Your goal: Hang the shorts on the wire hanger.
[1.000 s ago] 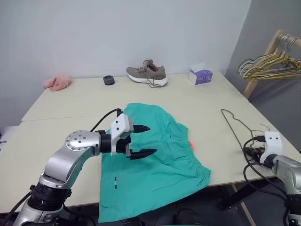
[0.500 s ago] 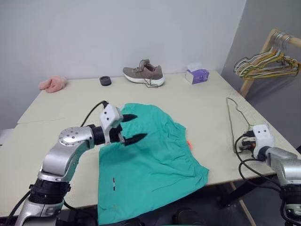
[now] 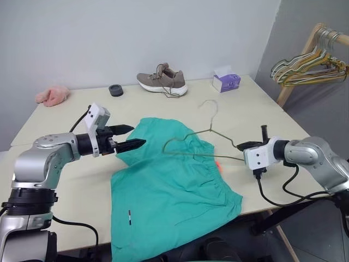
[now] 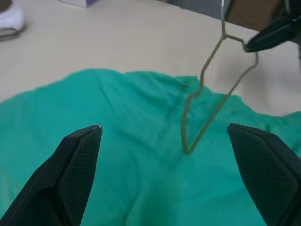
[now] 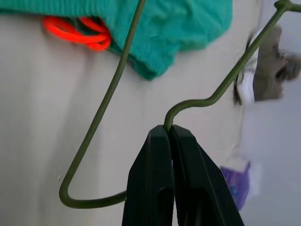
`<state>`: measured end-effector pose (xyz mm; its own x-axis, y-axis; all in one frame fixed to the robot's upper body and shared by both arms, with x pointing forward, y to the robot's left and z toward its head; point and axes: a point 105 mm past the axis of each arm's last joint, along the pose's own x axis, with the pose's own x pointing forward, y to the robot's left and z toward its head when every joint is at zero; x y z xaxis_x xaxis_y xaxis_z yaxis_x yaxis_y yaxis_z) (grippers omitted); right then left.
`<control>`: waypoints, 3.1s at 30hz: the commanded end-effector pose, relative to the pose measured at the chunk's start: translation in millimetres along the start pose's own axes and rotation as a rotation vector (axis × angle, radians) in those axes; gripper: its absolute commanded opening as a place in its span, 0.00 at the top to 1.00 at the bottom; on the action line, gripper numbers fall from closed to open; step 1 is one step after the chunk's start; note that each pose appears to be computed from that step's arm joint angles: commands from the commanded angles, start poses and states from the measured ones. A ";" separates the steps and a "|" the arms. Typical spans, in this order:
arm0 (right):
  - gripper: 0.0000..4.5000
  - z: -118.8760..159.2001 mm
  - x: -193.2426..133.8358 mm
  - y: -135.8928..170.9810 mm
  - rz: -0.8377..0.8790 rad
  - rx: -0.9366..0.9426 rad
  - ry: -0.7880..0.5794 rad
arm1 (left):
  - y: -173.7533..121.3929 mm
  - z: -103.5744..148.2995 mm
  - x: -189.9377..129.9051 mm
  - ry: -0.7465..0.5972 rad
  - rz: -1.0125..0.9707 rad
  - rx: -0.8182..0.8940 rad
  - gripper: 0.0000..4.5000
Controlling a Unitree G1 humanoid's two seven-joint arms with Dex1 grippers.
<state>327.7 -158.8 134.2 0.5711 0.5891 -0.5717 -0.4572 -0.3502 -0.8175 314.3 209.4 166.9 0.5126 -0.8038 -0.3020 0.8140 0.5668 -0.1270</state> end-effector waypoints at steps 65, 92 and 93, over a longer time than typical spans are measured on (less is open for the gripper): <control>0.69 58.1 31.1 13.6 0.390 0.913 -0.191 | -60.7 -52.6 19.8 0.273 -0.283 0.342 1.00; 1.00 21.0 -21.9 51.1 0.309 1.250 -0.094 | 0.3 -16.4 6.6 -0.019 0.037 0.084 0.42; 1.00 17.3 -24.8 54.6 0.297 1.272 -0.077 | 1.7 -18.5 6.6 -0.009 0.045 0.087 0.42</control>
<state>272.3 -174.5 90.0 0.2602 0.6623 -0.7027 -0.9133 0.4049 0.0434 310.0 205.0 137.7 0.5277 -0.7922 -0.3066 0.8171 0.5721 -0.0717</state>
